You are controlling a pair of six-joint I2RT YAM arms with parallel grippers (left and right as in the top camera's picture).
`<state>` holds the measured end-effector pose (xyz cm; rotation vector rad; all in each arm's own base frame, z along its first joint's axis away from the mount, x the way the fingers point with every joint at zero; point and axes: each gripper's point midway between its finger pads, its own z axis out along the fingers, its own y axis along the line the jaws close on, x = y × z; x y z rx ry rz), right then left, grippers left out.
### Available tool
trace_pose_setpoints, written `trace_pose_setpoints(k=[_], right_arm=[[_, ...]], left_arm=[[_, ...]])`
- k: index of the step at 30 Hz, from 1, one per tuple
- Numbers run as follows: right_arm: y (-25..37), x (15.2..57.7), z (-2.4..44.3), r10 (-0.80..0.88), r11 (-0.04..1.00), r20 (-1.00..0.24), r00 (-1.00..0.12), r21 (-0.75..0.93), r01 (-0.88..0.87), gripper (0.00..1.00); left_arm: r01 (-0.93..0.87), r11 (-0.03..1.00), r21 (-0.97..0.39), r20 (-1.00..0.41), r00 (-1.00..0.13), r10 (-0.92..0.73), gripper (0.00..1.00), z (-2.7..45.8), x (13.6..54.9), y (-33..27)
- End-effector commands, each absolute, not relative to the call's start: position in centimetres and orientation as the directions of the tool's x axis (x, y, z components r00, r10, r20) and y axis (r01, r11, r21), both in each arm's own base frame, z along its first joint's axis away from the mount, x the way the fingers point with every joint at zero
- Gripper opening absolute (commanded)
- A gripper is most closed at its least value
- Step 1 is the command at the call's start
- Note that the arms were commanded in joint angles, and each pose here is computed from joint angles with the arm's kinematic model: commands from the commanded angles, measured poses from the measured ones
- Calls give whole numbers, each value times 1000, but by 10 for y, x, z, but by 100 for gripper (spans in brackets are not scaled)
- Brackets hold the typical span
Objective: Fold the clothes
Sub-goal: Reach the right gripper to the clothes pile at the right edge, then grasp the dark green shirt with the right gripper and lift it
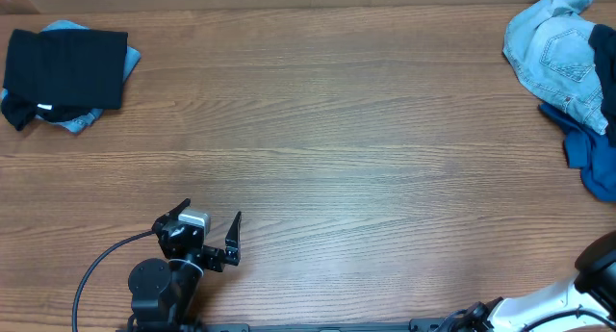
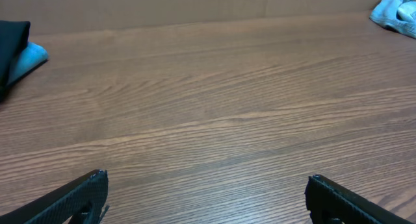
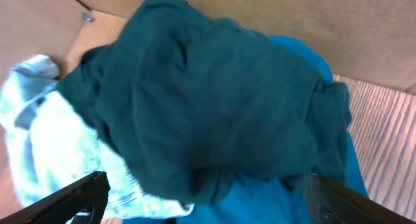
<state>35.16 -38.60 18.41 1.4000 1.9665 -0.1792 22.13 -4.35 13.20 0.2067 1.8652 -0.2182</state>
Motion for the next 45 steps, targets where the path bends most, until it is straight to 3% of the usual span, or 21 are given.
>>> trace_pose_setpoints(k=[1,7,9,11,15,17,18,25,26,31,38,45], right_arm=[[-400,355,153,789,378,-589,-174,244,893,100],[-400,362,110,821,373,-533,-205,229,899,99],[-397,366,103,823,378,-525,-216,224,898,92],[-397,368,104,820,383,-529,-217,226,896,76],[-397,372,119,811,389,-549,-205,243,889,22],[-395,376,134,803,398,-563,-195,263,879,6],[-393,378,145,796,405,-574,-191,271,873,4],[-356,396,268,685,530,-715,-137,360,768,4],[-337,401,305,648,583,-750,-130,379,718,4],[-266,403,386,586,700,-799,-134,415,582,4],[-133,407,437,520,848,-802,-295,443,292,4],[-22,403,438,404,898,-787,-467,438,38,4]], left_arm=[[253,967,-33,-956,-290,44,100,131,221,-43],[253,967,-33,-956,-290,44,100,131,221,-43],[253,967,-33,-956,-290,44,100,131,221,-43],[253,967,-33,-956,-290,44,100,131,221,-43],[253,967,-33,-956,-290,44,100,131,221,-43],[253,967,-33,-956,-290,44,100,131,221,-43],[253,967,-33,-956,-291,44,100,131,221,-43],[253,967,-33,-956,-291,44,100,131,221,-43],[253,967,-33,-956,-291,44,100,131,221,-43],[253,967,-33,-956,-291,44,100,131,221,-43],[253,967,-33,-956,-290,44,100,131,221,-43],[253,967,-32,-956,-290,44,100,131,221,-43]])
